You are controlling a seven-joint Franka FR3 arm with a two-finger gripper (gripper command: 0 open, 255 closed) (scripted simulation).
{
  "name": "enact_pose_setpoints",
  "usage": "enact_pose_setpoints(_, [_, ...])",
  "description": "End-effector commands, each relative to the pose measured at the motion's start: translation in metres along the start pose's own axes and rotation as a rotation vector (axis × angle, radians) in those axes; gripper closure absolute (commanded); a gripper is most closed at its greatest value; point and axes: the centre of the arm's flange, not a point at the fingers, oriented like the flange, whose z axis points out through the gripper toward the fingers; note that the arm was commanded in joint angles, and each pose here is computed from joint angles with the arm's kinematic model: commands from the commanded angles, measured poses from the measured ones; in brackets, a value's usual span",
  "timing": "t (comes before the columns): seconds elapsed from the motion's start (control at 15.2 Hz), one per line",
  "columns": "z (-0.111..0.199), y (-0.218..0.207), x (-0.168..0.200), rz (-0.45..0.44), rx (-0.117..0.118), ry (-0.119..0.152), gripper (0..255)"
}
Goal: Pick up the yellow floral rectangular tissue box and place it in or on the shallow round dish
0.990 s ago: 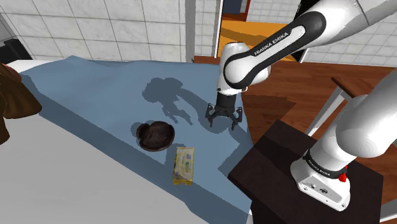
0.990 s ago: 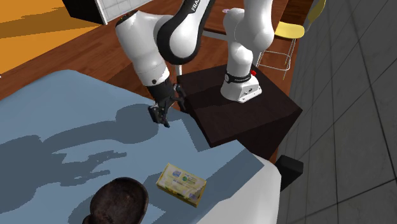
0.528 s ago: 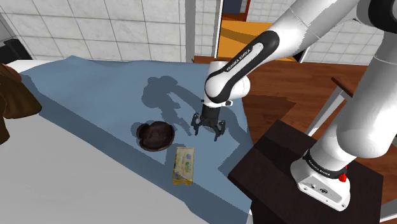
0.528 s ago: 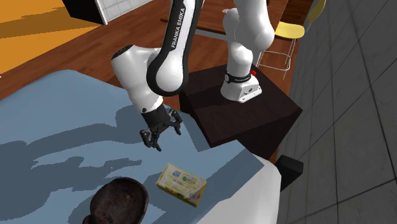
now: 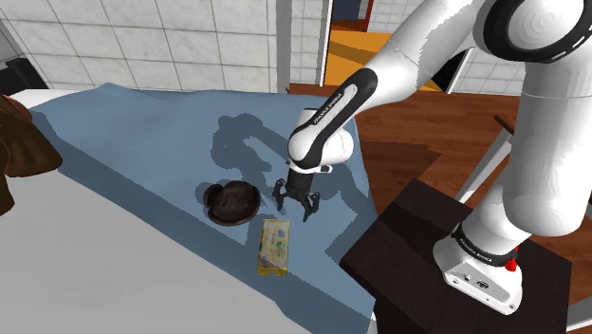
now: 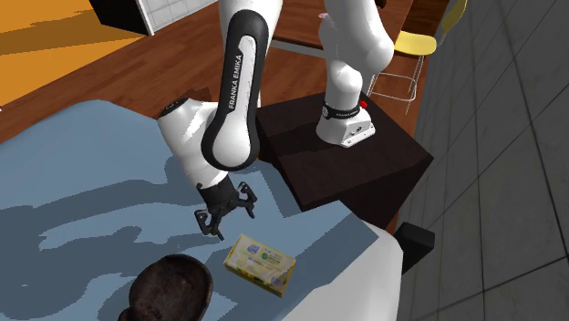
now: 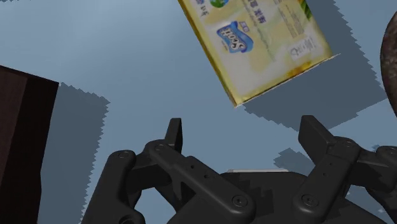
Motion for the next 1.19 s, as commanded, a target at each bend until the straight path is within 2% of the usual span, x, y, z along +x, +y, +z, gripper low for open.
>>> enact_pose_setpoints(0.0, [0.010, 0.001, 0.000, 0.001, 0.001, 0.000, 0])
enact_pose_setpoints(0.13, [0.024, 0.001, 0.000, 0.001, 0.001, 0.000, 0])
enact_pose_setpoints(0.66, [0.024, 0.001, 0.000, 0.001, 0.001, 0.000, 0])
enact_pose_setpoints(0.73, [0.024, 0.001, 0.000, 0.001, 0.001, 0.000, 255])
enact_pose_setpoints(1.12, [0.024, 0.001, 0.000, 0.001, 0.001, 0.000, 255])
